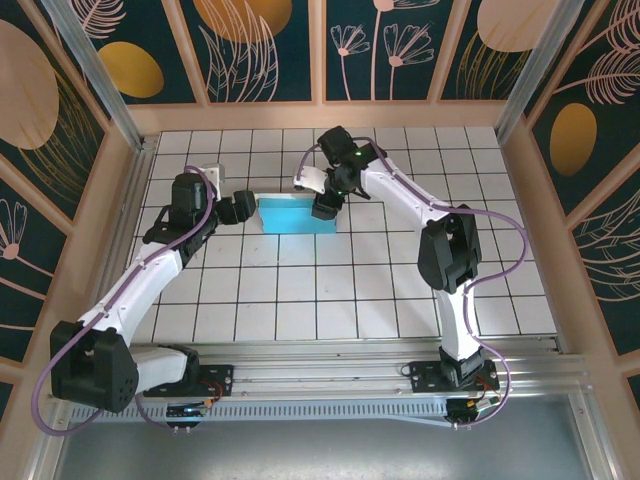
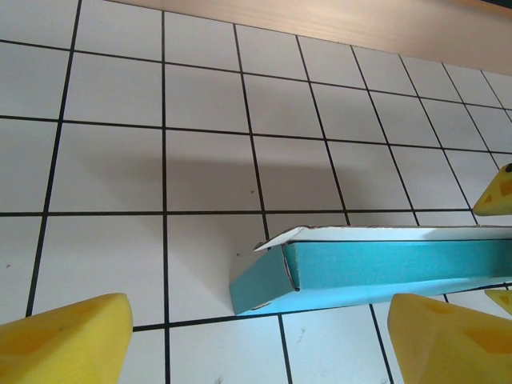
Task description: Fold the paper box
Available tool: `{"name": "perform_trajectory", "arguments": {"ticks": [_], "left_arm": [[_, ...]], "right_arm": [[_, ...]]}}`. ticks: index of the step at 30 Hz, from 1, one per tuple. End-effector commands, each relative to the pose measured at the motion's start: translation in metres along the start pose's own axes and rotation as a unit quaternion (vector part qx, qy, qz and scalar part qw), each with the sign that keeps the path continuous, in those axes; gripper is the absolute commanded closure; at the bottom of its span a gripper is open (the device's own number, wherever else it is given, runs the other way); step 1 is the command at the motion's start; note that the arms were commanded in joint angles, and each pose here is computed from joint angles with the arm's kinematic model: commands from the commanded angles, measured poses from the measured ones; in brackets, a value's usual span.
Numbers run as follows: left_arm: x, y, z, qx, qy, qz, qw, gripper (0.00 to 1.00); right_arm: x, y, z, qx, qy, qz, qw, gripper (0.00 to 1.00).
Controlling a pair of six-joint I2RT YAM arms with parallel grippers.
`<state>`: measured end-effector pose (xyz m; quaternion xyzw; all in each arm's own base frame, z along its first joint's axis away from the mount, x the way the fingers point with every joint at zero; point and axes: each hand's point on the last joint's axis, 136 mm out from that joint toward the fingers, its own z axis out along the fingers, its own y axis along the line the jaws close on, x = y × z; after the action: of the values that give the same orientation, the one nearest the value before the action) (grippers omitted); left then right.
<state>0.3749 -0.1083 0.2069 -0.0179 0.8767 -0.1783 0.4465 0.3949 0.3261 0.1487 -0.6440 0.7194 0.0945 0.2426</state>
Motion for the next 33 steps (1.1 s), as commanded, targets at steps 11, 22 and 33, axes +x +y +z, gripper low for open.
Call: {"name": "perform_trajectory", "arguments": {"ticks": [11,22,33], "left_arm": [[-0.013,-0.005,0.009,-0.001,0.039,0.054,0.998,0.19],[0.009,-0.019,0.045,0.064,0.170,0.076,0.981,0.30],[0.016,-0.005,0.055,0.036,0.178,0.084,0.980,0.31]], "right_arm": [[-0.064,-0.013,-0.087,-0.021,-0.216,0.142,0.966,0.30],[0.037,-0.027,-0.095,-0.014,-0.181,0.471,0.863,0.37],[0.048,-0.020,-0.056,-0.037,-0.169,0.476,0.862,0.42]]}}
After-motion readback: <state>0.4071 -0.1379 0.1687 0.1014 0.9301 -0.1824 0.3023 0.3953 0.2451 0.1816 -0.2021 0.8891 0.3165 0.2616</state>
